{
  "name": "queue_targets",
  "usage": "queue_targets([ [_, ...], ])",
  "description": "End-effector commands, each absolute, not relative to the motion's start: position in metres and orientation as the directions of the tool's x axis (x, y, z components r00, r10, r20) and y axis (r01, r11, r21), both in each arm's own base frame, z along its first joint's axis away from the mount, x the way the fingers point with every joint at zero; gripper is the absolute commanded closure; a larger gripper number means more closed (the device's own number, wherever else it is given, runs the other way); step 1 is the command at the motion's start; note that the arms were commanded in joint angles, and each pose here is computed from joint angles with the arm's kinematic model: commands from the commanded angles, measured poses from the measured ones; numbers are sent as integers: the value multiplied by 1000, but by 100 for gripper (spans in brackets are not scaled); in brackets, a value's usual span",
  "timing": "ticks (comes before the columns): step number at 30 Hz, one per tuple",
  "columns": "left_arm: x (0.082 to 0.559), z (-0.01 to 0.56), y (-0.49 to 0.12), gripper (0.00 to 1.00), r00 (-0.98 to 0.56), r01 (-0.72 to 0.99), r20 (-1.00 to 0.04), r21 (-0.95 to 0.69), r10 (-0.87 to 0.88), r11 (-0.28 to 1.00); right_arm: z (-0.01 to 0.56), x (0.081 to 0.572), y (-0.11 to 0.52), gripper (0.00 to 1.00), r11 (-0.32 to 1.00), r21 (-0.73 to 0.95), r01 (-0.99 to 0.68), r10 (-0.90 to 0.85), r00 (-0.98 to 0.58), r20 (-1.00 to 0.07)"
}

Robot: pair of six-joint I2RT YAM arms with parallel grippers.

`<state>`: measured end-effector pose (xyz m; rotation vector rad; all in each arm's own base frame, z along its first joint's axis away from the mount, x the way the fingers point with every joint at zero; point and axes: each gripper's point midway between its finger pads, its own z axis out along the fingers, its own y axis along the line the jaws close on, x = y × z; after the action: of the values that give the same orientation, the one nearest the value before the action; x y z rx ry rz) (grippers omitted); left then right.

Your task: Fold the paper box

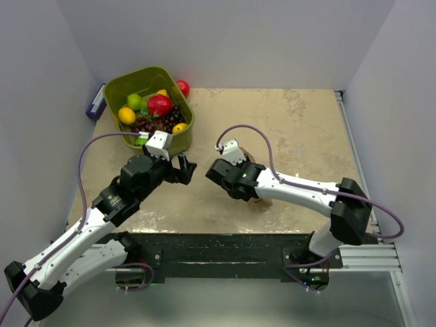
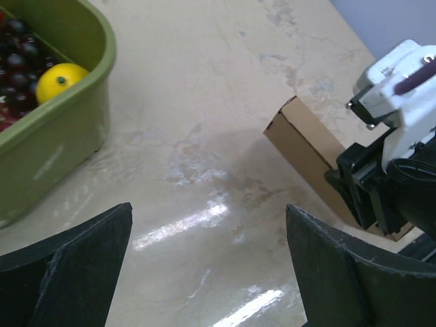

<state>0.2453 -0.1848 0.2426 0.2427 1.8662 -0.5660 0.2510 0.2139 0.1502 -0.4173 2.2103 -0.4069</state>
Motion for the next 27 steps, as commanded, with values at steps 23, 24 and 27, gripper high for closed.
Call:
queue_targets([
  [23,256,241,-135,0,-288,285,-958,-86,0,955,101,321,315,17,890,-372,-265,-456,-567,-686],
  [24,255,241,-137,0,-288,297,-958,-94,-4,950,97,314,315,15,891,-346,-294,-454,-574,-682],
  [27,256,241,-137,0,-284,314,-959,-118,-25,942,105,300,330,8,895,-213,-392,-416,-562,-715],
])
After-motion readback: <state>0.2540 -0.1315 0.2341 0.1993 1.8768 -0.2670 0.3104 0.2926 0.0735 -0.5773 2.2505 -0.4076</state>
